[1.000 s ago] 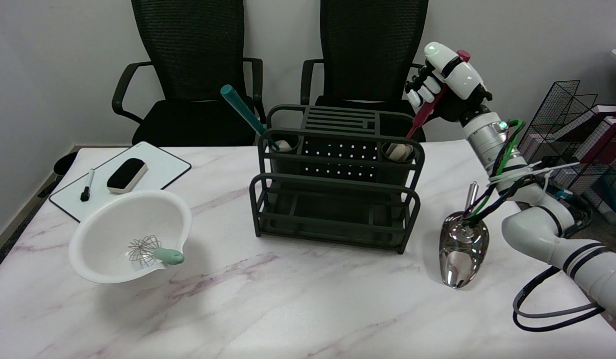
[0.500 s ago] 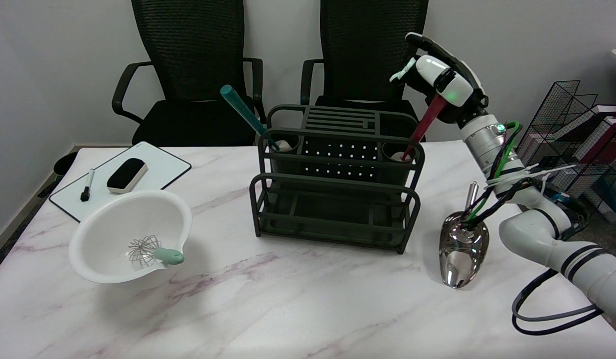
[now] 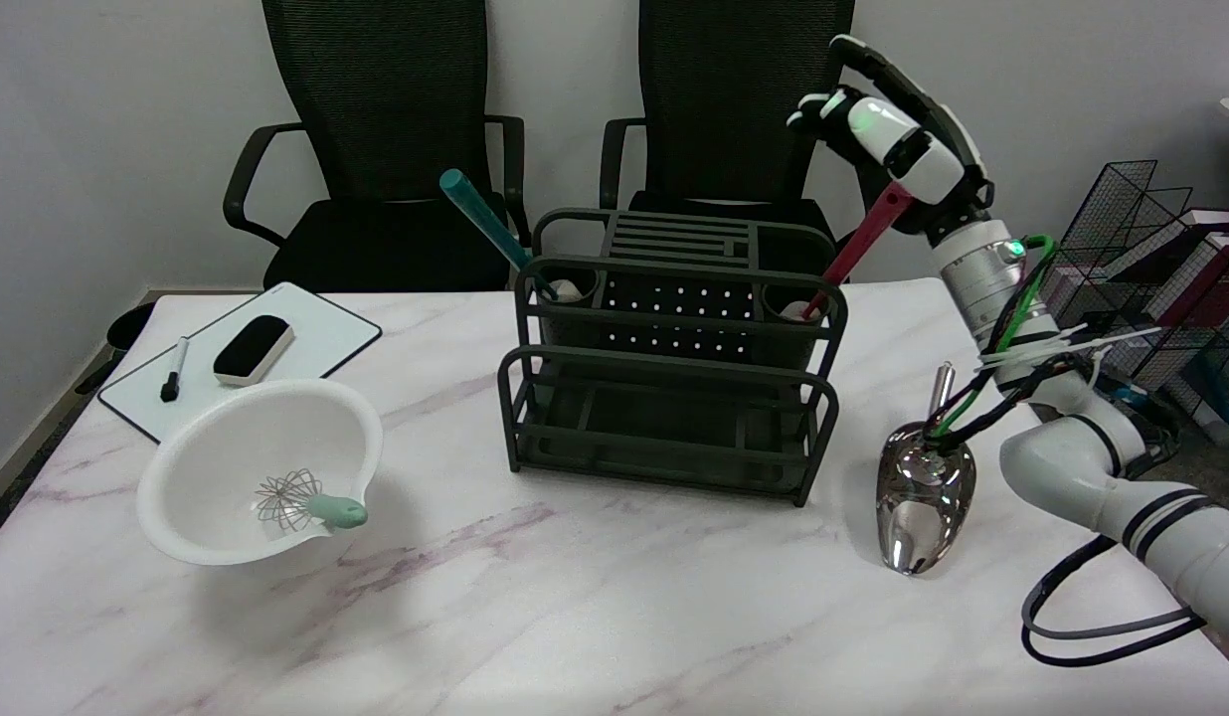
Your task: Place the pink sponge bottle brush into the kitchen storage rack.
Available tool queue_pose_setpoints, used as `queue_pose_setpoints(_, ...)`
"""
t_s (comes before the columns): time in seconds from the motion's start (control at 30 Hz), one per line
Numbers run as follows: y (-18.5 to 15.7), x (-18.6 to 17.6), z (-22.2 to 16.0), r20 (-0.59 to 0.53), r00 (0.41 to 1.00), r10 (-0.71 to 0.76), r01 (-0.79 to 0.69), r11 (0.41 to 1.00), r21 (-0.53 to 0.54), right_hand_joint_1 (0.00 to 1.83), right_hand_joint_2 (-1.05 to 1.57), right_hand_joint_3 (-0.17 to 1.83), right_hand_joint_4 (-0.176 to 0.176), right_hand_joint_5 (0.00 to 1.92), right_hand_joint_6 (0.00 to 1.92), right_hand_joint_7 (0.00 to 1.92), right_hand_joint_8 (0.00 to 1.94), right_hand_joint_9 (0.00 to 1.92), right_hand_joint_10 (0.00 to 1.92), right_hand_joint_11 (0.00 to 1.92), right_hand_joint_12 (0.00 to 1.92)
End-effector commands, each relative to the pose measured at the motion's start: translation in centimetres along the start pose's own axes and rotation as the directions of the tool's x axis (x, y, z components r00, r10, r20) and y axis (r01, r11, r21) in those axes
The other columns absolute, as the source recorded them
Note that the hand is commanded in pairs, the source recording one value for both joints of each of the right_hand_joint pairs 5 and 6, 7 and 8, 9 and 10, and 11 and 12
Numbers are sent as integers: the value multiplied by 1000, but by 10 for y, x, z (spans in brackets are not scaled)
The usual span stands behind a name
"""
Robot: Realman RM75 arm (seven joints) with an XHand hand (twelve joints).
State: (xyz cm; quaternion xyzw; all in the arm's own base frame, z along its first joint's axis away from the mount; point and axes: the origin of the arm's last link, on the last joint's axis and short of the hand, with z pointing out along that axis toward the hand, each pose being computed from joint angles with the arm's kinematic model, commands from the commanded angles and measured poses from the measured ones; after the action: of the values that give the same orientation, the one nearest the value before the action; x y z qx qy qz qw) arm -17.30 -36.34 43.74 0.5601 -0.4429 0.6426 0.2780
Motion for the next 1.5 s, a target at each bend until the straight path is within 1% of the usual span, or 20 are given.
queue_pose_setpoints(0.03,-32,11,-10,-15,1000,-26,28,991,134,1095,501,1106,0,525,525,1023,1023,752,752,660,660)
queue_pose_setpoints(0.23,-40,13,-22,-23,999,-24,28,986,167,1081,495,1116,0,548,548,1027,1027,755,755,600,600)
queue_pose_setpoints(0.3,-41,13,-27,-27,1000,-13,18,984,177,1077,499,1112,0,566,566,1032,1032,782,782,609,609)
queue_pose_setpoints(0.4,-44,17,-39,-44,999,-6,15,980,200,1072,503,1094,0,594,594,1053,1053,890,890,646,646)
queue_pose_setpoints(0.47,-47,19,-46,-53,999,-9,20,976,218,1063,513,1067,0,644,644,1078,1078,1042,1042,734,734)
queue_pose_setpoints(0.53,-50,20,-52,-54,998,-15,28,971,236,1058,533,1048,0,666,666,1091,1091,1121,1121,797,797)
queue_pose_setpoints(0.63,-53,18,-58,-41,999,-19,29,965,262,1046,594,1015,0,700,700,1132,1132,1240,1240,957,957)
queue_pose_setpoints(0.73,-56,16,-64,-29,999,-19,27,956,293,1040,617,1002,0,717,717,1155,1155,1286,1286,1113,1113)
queue_pose_setpoints(0.83,-56,19,-75,-44,999,-3,17,949,316,1036,642,986,0,738,738,1168,1168,1296,1296,1158,1158)
queue_pose_setpoints(0.9,-55,24,-87,-74,997,-3,27,947,320,1035,651,979,0,742,742,1173,1173,1298,1298,1174,1174)
queue_pose_setpoints(0.97,-53,24,-97,-95,995,-14,44,948,315,1035,656,970,0,744,744,1176,1176,1300,1300,1193,1193)
queue_pose_setpoints(1.0,-52,22,-102,-99,995,-19,49,950,309,1033,669,959,0,748,748,1185,1185,1323,1323,1264,1264)
queue_pose_setpoints(1.03,-51,20,-105,-98,995,-17,47,950,310,1029,694,944,0,753,753,1209,1209,1368,1368,1402,1402)
queue_pose_setpoints(1.07,-48,16,-110,-92,996,-12,40,951,306,1024,723,930,0,759,759,1243,1243,1411,1411,1457,1457)
queue_pose_setpoints(1.13,-42,8,-120,-73,997,-1,22,955,294,1017,762,913,0,772,772,1282,1282,1452,1452,1498,1498)
queue_pose_setpoints(1.33,-24,-22,-150,-45,999,12,1,964,265,1001,787,946,0,824,824,1319,1319,1485,1485,1523,1523)
queue_pose_setpoints(1.5,2,-42,-159,-5,997,73,-71,982,174,1000,776,955,0,822,822,1318,1318,1478,1478,1513,1513)
